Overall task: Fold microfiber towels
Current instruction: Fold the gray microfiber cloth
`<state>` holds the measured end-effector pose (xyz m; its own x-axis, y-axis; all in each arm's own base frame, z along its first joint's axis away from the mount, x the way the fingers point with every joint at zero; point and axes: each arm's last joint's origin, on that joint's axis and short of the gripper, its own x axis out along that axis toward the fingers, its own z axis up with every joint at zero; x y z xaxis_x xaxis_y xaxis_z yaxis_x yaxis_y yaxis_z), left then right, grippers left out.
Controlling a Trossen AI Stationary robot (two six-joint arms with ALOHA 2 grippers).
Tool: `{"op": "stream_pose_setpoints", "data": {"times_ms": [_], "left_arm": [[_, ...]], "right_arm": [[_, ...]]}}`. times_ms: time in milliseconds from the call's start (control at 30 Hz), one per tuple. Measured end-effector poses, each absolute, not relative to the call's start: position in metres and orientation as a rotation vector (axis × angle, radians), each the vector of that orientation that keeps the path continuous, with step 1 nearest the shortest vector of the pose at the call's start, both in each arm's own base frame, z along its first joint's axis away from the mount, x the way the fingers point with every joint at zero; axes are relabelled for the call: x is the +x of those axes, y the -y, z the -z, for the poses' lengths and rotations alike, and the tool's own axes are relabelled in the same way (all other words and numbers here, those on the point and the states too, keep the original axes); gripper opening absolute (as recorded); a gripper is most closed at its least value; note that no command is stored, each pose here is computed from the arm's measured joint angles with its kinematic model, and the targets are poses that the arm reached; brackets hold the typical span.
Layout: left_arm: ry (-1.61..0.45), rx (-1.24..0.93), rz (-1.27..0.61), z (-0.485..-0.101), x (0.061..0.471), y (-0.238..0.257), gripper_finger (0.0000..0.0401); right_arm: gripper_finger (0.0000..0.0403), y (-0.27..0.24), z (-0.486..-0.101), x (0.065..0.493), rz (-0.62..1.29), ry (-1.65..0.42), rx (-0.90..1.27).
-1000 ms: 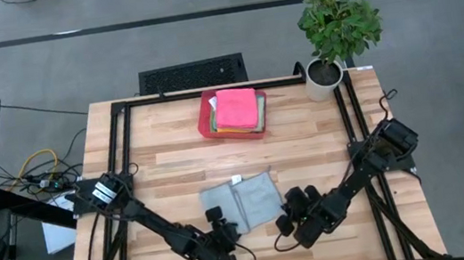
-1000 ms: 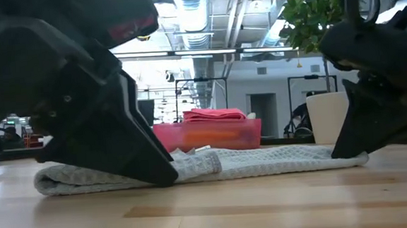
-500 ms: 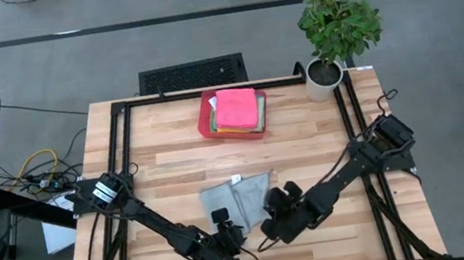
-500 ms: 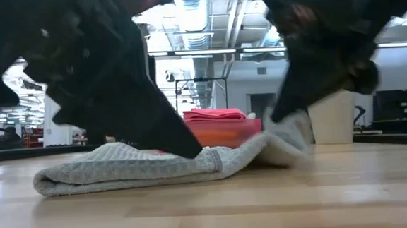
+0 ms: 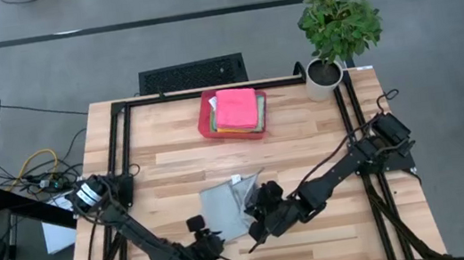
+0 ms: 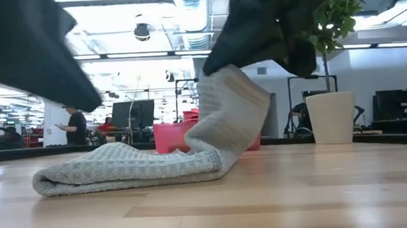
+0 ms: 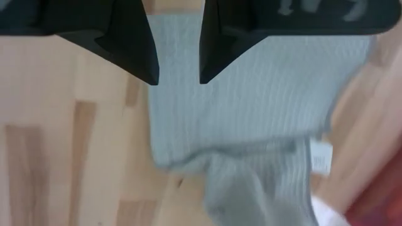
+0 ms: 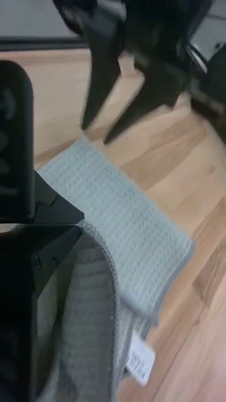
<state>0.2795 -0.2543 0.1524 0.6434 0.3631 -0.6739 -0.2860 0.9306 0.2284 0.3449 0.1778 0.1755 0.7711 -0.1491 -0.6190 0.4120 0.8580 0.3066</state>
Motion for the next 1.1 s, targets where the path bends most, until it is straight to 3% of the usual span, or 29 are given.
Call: {"op": "stream_pose_setpoints", "data": {"times_ms": [267,867,1100], "left_arm": [[-0.771,0.041,-0.431,-0.129,0.262,0.248,0.0091],[-0.745,0.062,-0.444,-0.128,0.262,0.246,0.0087],[-0.747,0.081,-0.439,-0.128,0.263,0.246,0.0087]], "right_arm": [[0.002,-0.182,-0.185,0.354,0.191,-0.55,0.447],[0.0026,-0.183,-0.19,0.358,0.117,-0.521,0.472],[0.0024,-0.195,-0.163,0.38,0.041,-0.555,0.472]]}}
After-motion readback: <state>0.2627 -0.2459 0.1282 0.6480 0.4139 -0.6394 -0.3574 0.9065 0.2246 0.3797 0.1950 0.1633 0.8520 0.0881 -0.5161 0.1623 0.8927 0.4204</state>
